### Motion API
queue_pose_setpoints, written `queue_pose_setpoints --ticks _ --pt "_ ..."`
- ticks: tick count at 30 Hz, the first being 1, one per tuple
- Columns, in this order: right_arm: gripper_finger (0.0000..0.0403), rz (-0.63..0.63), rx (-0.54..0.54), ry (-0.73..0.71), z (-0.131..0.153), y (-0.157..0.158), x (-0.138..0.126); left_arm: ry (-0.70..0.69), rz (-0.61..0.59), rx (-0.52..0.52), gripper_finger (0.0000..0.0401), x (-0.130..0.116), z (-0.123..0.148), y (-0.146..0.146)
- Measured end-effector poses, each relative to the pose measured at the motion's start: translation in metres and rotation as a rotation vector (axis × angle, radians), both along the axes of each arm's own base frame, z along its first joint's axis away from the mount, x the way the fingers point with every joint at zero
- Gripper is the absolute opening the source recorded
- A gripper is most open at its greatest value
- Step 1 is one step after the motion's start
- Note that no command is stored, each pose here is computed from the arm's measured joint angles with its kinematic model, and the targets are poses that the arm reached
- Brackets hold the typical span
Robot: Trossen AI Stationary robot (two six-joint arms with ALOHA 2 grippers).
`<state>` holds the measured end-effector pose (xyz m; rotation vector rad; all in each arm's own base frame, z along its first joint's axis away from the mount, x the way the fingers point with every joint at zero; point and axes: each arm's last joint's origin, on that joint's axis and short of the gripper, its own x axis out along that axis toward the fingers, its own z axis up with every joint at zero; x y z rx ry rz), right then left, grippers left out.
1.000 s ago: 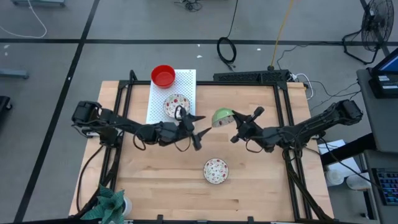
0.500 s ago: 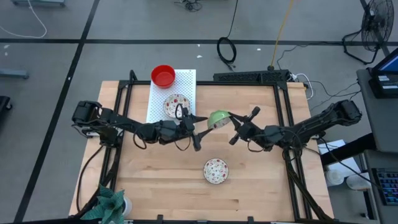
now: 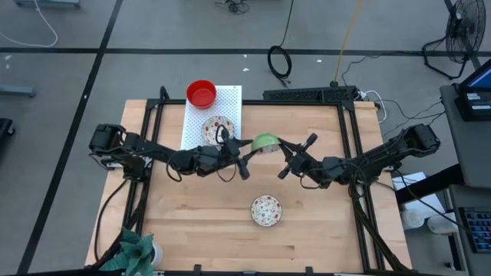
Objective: Pick & Place Mini bowls
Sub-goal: Stack the bottom white patterned bowl on top of the white patterned bowl on the shelf
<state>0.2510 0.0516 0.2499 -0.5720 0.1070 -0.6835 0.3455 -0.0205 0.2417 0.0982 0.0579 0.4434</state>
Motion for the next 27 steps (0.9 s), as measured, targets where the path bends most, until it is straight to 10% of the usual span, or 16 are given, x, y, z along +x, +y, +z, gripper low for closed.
queue_pose_setpoints --ticks 10,20,27 --pt "0.0034 0.115 0.001 0.012 -0.003 0.01 0.001 -0.034 0.163 -0.043 0.0015 -0.002 0.001 0.002" --pt "0.0045 0.177 0.0 0.022 -0.003 0.029 -0.007 -0.027 0.143 -0.027 0.0012 -0.003 0.001 -0.003" --pt "0.0044 -0.024 -0.009 0.087 -0.006 0.048 -0.021 -0.091 0.116 -0.005 0.0012 -0.018 0.03 -0.01"
